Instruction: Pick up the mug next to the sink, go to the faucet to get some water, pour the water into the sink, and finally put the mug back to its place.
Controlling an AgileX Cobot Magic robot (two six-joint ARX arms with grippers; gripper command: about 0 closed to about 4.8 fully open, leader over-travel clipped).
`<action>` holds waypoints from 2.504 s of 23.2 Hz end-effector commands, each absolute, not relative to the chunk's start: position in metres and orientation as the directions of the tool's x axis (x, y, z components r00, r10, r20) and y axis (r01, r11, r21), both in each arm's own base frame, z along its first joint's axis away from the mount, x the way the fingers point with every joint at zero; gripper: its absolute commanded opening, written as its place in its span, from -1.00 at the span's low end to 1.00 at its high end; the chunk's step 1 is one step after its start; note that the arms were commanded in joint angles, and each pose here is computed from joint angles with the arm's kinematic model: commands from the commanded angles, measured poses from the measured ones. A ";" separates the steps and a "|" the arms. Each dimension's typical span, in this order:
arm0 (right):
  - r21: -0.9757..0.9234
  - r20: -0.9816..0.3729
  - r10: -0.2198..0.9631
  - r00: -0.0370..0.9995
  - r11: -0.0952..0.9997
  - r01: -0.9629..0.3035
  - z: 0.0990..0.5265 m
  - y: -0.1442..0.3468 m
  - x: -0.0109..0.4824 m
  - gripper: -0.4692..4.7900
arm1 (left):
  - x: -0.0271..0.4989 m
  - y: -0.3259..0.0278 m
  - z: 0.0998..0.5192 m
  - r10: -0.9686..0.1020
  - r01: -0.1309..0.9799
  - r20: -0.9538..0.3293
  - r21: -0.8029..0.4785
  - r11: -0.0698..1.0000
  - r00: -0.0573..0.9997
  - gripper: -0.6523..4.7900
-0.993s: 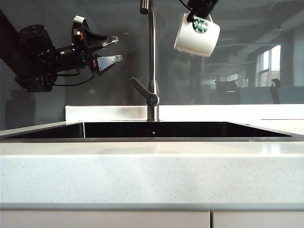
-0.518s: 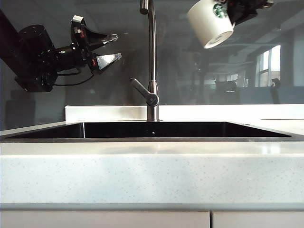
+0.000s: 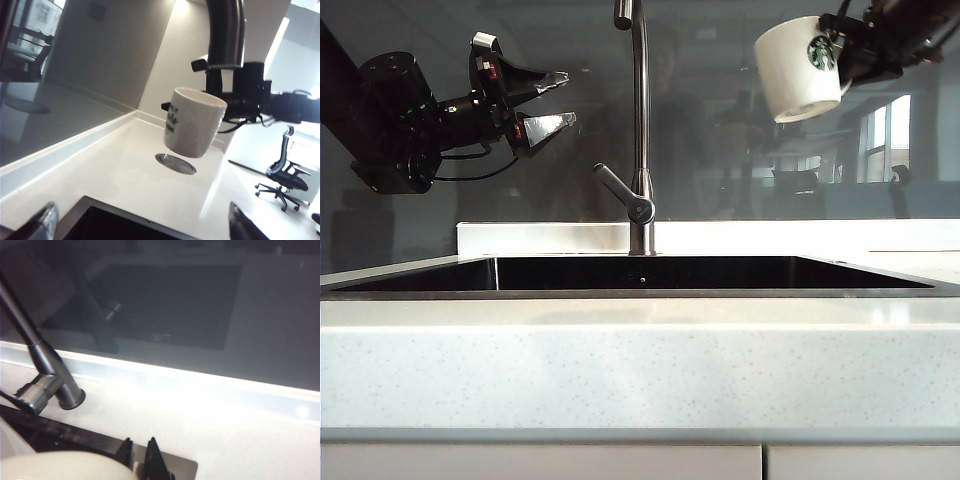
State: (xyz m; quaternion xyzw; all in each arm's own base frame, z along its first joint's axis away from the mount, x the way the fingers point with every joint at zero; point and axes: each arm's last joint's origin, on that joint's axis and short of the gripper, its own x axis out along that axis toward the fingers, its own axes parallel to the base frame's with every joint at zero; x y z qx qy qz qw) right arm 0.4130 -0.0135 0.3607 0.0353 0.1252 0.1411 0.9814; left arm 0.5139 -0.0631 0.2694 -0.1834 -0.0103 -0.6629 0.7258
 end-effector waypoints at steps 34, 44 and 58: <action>0.140 -0.072 -0.020 0.997 0.990 0.030 0.233 -0.073 0.350 -0.86 | 0.476 -0.042 0.349 -0.990 0.999 0.135 0.012 0.033 0.032 -0.72; 0.135 -0.080 -0.020 0.997 0.990 0.031 0.207 -0.079 0.360 -0.86 | 0.477 -0.043 0.344 -0.991 1.000 0.130 -0.010 0.029 0.030 -0.75; 0.136 -0.096 0.045 0.994 0.990 -0.031 0.185 -0.078 0.368 -0.86 | 0.479 -0.044 0.343 -0.990 0.999 0.136 -0.042 0.031 0.037 -0.76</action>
